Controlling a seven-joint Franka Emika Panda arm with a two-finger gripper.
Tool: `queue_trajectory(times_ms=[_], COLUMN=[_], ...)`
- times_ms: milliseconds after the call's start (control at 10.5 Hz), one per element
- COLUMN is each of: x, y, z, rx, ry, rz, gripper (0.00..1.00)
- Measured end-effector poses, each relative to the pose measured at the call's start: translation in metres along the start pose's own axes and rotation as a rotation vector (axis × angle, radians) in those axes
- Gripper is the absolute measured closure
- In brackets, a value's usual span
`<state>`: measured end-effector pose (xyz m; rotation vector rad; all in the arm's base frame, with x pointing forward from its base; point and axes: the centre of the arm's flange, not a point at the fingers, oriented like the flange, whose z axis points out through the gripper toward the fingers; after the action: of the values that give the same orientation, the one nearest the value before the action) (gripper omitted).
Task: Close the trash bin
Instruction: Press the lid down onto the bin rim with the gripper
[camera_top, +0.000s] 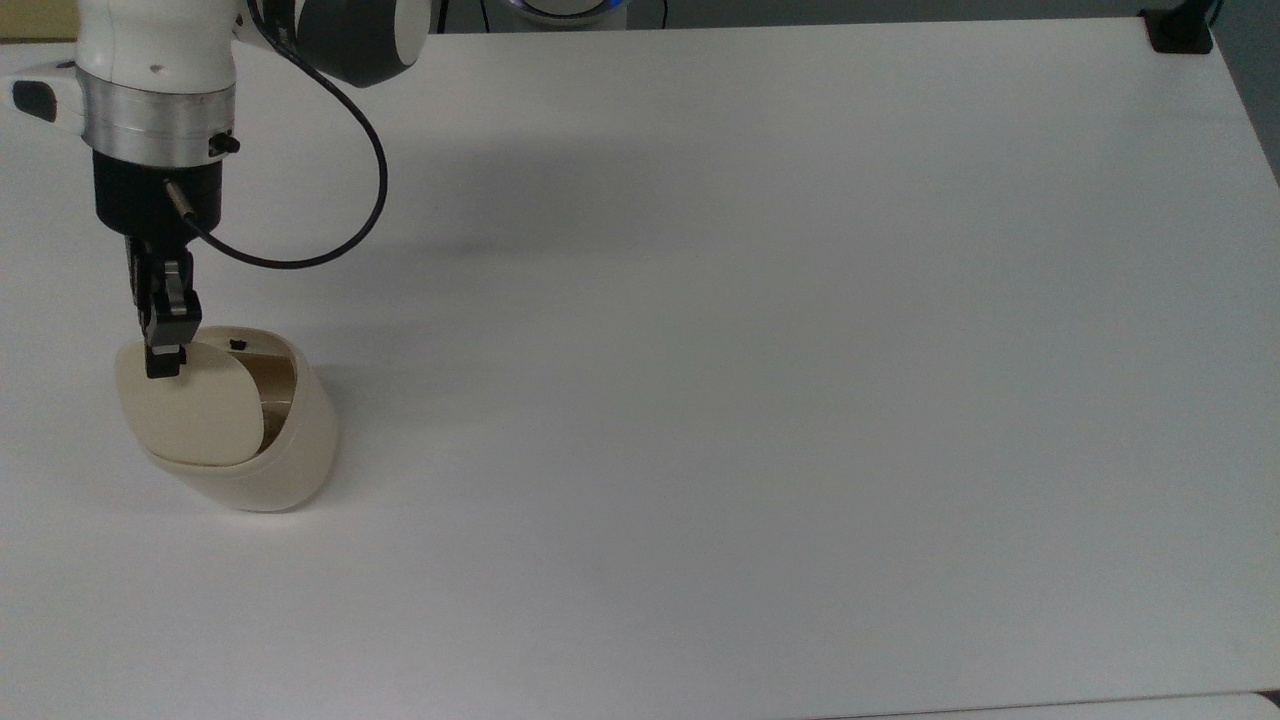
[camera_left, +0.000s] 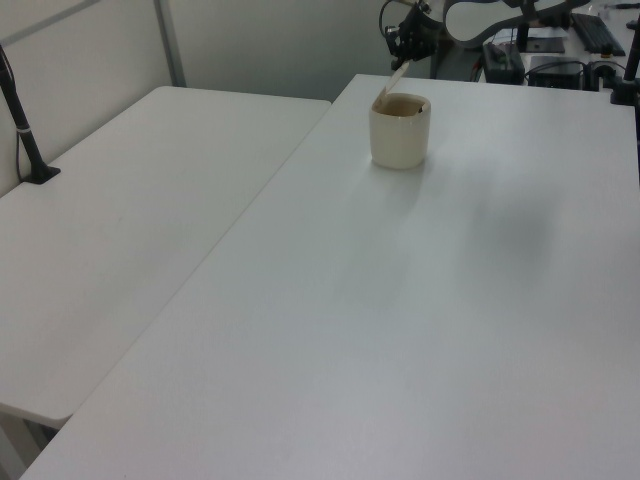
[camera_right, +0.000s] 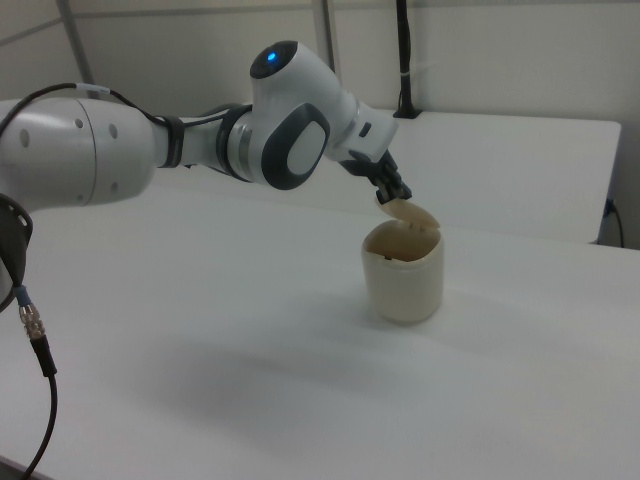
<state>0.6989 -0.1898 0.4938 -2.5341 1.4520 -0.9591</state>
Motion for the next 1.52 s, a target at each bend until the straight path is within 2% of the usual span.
queue_trajectory(times_ms=[761, 1522], x=[-0.038, -0.046], y=[0.034, 0.032], z=[0.039, 0.04], rx=[-0.075, -0.1], ry=[-0.097, -0.087], rz=[-0.187, -0.281], gripper=[0.99, 0.99])
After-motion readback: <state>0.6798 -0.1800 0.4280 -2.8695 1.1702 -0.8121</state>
